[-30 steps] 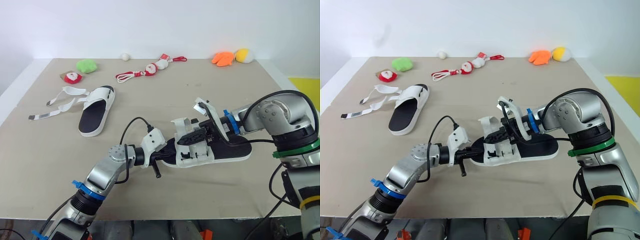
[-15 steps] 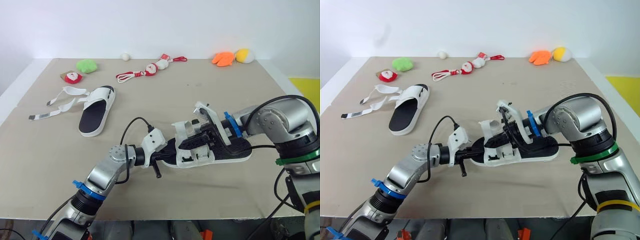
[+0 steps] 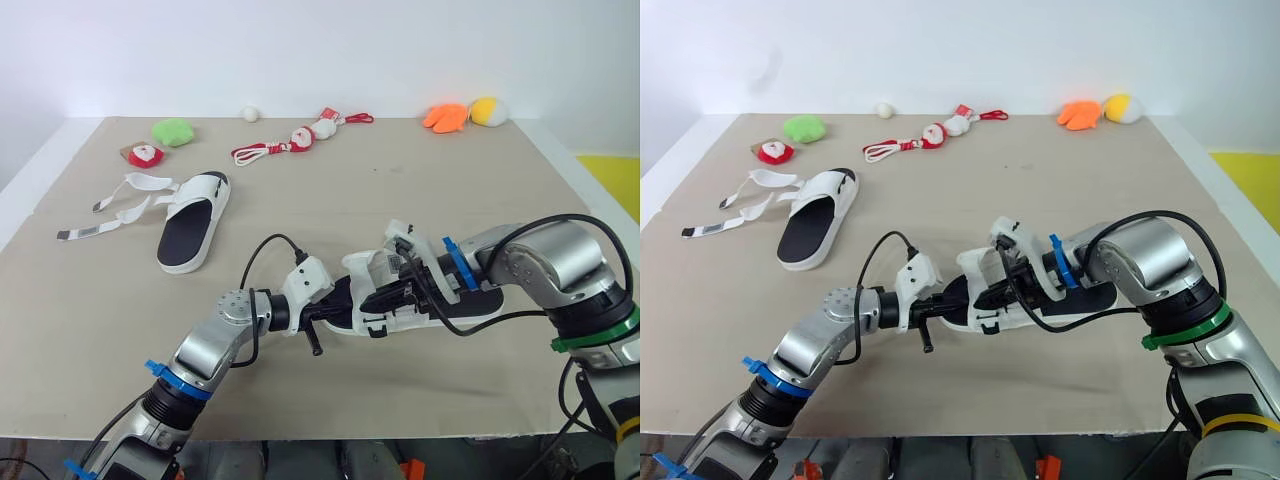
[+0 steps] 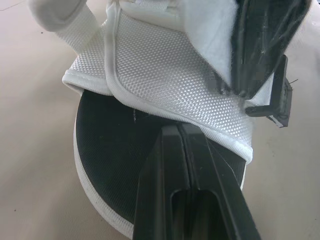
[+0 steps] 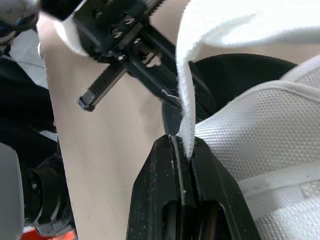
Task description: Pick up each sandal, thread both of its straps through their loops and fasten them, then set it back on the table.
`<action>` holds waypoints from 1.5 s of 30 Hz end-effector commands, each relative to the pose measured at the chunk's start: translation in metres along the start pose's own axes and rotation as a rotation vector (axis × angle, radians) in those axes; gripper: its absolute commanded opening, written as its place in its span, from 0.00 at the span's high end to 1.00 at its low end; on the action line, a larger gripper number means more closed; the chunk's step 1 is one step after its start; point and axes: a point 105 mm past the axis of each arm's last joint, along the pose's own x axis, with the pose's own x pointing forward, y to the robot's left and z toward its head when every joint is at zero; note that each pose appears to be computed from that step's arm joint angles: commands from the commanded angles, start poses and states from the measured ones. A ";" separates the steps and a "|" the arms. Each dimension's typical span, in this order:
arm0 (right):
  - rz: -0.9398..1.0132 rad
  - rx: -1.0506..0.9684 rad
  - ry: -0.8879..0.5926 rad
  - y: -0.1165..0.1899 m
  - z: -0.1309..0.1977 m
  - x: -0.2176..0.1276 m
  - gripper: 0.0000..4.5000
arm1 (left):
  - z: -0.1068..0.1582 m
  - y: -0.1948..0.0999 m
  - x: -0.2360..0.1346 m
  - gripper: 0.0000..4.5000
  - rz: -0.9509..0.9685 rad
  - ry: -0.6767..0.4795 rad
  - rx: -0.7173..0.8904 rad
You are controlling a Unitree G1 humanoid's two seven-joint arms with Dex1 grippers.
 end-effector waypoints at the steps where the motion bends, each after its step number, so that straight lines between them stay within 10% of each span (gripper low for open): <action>1: 0.036 -0.073 0.000 0.011 0.002 -0.008 0.99 | -0.022 0.003 -0.001 1.00 0.024 0.080 -0.038; 12: -0.015 0.023 -0.094 -0.002 0.025 -0.027 0.03 | -0.021 0.004 -0.001 1.00 0.018 0.082 -0.033; 17: -0.030 0.081 -0.146 -0.009 0.037 -0.024 0.22 | -0.021 0.004 0.000 1.00 0.017 0.079 -0.032; 25: -0.073 0.085 -0.088 -0.014 0.026 -0.016 0.99 | -0.022 0.002 -0.001 1.00 0.020 0.080 -0.036; 45: -0.023 -0.151 0.014 0.007 0.000 -0.009 0.99 | -0.021 0.003 0.000 1.00 0.020 0.079 -0.034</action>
